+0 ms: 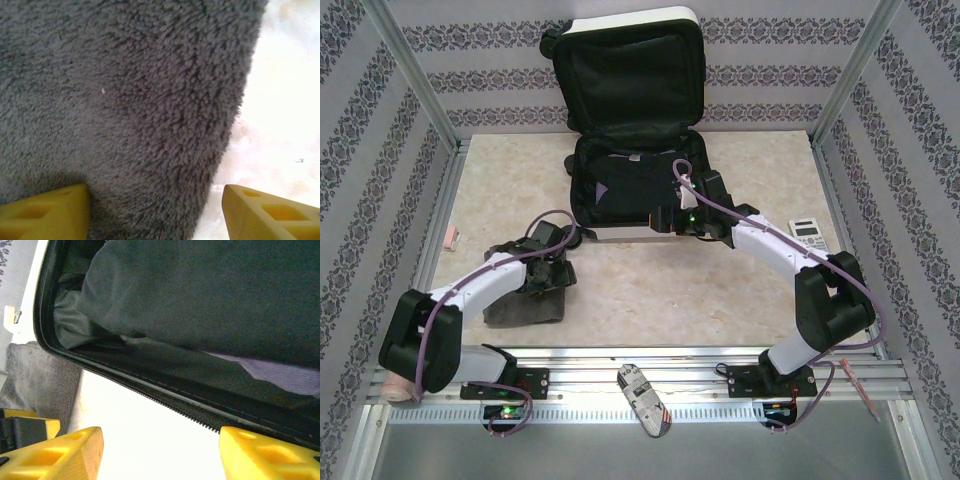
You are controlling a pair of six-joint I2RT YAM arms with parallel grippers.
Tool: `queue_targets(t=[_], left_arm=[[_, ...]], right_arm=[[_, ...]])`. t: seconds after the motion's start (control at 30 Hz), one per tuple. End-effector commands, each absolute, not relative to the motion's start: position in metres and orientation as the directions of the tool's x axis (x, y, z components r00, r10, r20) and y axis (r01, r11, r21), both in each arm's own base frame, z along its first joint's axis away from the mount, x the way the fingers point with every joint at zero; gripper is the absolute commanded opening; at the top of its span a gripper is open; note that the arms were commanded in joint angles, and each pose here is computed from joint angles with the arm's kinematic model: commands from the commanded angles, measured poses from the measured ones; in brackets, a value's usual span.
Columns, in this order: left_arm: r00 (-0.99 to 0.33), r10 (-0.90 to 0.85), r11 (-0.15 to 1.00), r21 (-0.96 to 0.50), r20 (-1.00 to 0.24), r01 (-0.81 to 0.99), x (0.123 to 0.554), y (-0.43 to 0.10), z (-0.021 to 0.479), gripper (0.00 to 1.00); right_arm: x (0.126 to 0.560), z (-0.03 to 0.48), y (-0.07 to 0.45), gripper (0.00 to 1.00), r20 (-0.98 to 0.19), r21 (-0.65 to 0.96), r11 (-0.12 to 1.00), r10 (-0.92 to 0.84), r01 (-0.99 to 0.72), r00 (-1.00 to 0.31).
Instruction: Pack the luggage
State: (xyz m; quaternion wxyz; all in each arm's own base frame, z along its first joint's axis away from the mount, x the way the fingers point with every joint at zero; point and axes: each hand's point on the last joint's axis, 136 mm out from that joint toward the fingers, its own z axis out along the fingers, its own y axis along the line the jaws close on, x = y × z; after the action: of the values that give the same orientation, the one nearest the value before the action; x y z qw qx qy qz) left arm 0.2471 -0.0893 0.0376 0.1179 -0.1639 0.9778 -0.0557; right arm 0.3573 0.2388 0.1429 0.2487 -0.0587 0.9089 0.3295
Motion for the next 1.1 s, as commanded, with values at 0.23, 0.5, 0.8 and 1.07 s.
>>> queue_targets(t=[0.23,0.5,0.8,1.07], left_arm=[[-0.948,-0.25,0.957,-0.198,-0.198,-0.211,0.251,-0.134,0.033,0.61],[-0.972,-0.137,0.962,-0.26,-0.193,-0.084,0.254,-0.199,0.028,0.59],[-0.961,-0.12,0.971,-0.23,-0.25,-0.062,0.27,-0.2,0.036,0.62],[-0.908,-0.165,0.959,-0.279,-0.385,-0.056,0.279,-0.191,0.12,0.77]], right_arm=[[0.355,0.153,0.236,0.63,-0.523,0.547,0.788,0.06,-0.281,-0.85],[0.354,0.158,0.232,0.63,-0.54,0.533,0.797,0.06,-0.285,-0.84],[0.311,0.156,0.267,0.63,-0.553,0.562,0.71,-0.059,-0.425,-0.831],[0.273,0.138,0.31,0.65,-0.532,0.582,0.647,-0.157,-0.494,-0.832]])
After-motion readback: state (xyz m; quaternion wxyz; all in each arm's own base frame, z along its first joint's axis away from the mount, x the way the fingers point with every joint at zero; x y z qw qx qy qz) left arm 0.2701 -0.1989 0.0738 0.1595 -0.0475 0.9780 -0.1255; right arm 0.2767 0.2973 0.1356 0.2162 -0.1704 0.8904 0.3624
